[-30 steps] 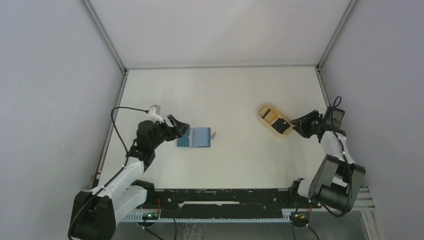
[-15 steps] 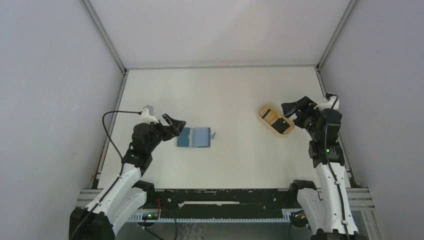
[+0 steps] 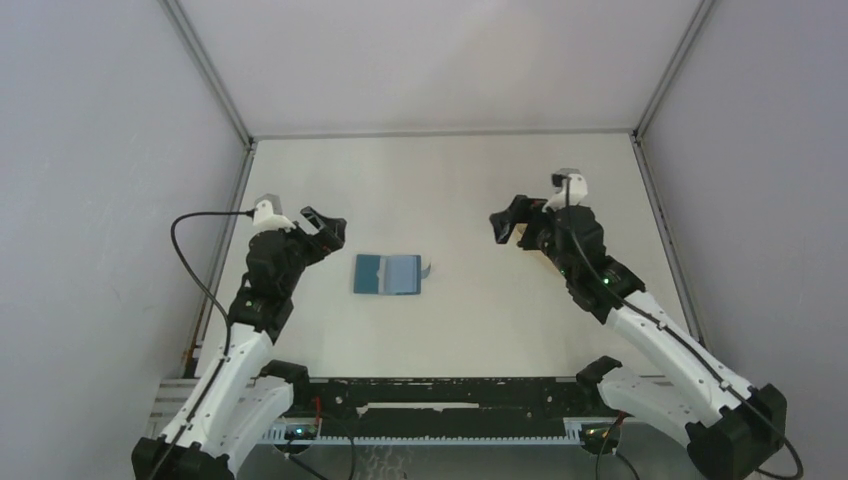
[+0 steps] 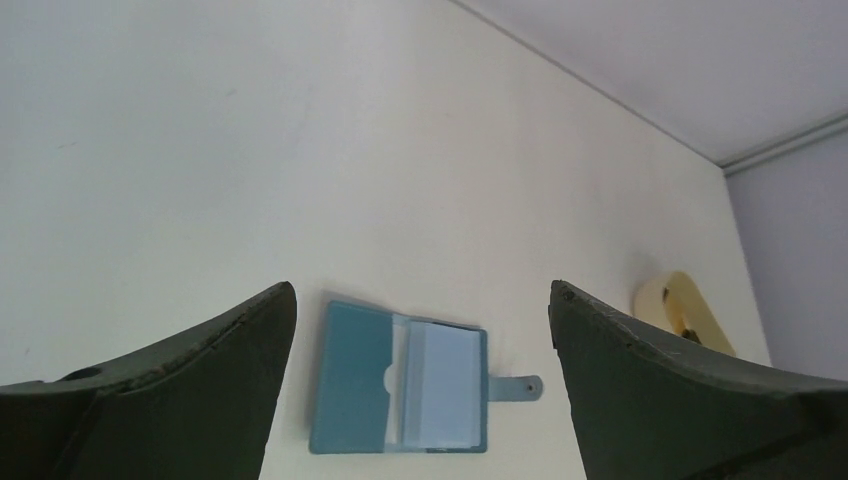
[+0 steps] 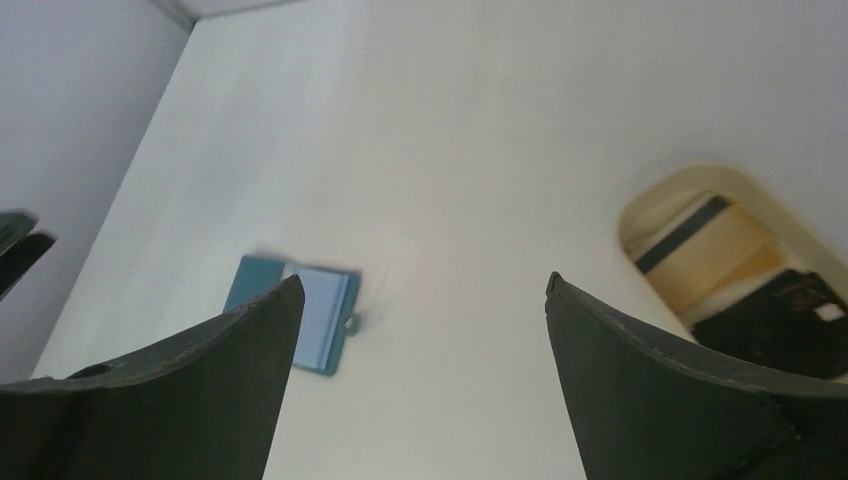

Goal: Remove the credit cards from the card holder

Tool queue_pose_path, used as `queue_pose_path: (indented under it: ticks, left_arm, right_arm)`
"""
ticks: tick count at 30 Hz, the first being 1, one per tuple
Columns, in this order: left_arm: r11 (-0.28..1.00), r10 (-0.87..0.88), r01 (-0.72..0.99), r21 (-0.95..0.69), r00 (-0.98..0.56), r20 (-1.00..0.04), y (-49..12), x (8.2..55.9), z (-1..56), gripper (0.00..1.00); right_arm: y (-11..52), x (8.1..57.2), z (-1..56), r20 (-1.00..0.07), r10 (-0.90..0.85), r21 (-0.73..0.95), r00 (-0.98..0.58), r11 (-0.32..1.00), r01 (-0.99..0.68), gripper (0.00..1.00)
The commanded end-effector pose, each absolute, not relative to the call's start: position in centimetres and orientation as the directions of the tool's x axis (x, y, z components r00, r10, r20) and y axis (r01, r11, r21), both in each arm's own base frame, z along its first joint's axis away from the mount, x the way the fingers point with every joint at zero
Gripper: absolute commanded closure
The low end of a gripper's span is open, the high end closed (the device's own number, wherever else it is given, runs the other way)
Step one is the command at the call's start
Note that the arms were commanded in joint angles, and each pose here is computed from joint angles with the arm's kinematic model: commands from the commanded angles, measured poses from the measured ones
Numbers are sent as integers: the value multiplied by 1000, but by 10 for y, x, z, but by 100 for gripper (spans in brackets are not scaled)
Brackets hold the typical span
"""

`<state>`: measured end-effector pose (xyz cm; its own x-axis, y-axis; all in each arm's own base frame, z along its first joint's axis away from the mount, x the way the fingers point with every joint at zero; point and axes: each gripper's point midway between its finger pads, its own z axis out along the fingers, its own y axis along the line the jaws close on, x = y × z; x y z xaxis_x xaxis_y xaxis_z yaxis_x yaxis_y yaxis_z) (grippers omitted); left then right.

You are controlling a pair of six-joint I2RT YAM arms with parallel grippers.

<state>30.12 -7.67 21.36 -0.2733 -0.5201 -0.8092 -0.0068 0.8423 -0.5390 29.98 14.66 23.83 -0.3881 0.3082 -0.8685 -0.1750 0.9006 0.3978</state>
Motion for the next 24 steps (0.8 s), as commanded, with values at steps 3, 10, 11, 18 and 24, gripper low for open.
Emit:
queue_pose_path:
  ticks: [3,10,11,18,24]
  left_arm:
    - [864,-500,-146,-482,-363,-786,-60,307,159,0]
    - [854,-509,-166,-493,-464,-725,-71,303,109,0]
    - [851,-510,-159,-501,-475,-717,-74,304,104,0]
    - [833,-524,-156,-532,-533,-664,-86,305,73,4]
    - [807,-541,-140,-573,-563,-625,-97,306,60,6]
  right_arm:
    - [198,301,225,-868,217,368,-447,885,-284,0]
    - [270,302,174,-777,85,374,-623,859,-350,1]
    - [278,304,166,-764,59,359,-643,867,-347,1]
    - [318,308,129,-654,27,408,-756,854,-323,20]
    - [332,294,101,-561,3,431,-828,855,-289,37]
